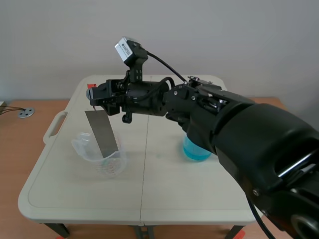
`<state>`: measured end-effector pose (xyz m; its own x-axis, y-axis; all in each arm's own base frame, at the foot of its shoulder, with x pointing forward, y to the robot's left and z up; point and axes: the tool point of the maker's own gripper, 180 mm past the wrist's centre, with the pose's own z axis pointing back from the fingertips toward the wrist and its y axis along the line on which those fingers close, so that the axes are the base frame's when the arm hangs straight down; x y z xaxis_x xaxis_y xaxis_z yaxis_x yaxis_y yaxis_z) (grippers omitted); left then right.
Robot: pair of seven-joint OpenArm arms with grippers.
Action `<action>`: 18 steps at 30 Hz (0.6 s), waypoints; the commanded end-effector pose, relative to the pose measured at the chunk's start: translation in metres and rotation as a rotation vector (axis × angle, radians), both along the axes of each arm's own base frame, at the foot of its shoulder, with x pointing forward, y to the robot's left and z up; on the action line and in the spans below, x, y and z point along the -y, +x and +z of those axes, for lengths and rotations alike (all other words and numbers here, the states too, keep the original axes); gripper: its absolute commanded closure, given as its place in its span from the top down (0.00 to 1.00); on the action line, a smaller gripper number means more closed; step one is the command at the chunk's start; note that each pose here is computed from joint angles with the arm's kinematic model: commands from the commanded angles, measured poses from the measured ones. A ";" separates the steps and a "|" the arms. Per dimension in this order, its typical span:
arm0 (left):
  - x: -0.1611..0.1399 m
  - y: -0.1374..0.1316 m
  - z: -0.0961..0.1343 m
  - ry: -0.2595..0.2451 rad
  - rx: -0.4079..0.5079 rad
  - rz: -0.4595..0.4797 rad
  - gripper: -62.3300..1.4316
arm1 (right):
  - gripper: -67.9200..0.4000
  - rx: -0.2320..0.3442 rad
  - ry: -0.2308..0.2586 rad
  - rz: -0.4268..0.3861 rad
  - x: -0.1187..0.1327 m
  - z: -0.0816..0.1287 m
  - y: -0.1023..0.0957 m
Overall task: Hold the metal plate by the orange handle, dip it into the blue solution, take it out and point at it, then put the plate back in the beaker on the left.
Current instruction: 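Lift the metal plate out of the left beaker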
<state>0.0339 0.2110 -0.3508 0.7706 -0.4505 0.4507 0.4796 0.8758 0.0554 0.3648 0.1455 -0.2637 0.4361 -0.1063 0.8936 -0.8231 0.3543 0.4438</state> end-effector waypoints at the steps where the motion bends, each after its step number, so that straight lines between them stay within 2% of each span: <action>1: 0.001 0.003 0.003 -0.008 0.016 0.002 0.05 | 0.03 0.091 0.030 0.025 -0.007 0.031 0.005; 7: 0.001 0.003 0.003 -0.008 0.015 0.002 0.05 | 0.03 0.197 -0.039 0.072 -0.014 0.040 -0.003; 11: 0.001 0.003 0.003 -0.008 0.015 0.002 0.05 | 0.03 0.233 -0.050 0.097 -0.019 0.048 -0.013; 18: 0.001 0.003 0.003 -0.008 0.016 0.002 0.05 | 0.03 0.293 -0.101 0.138 -0.026 0.049 -0.033</action>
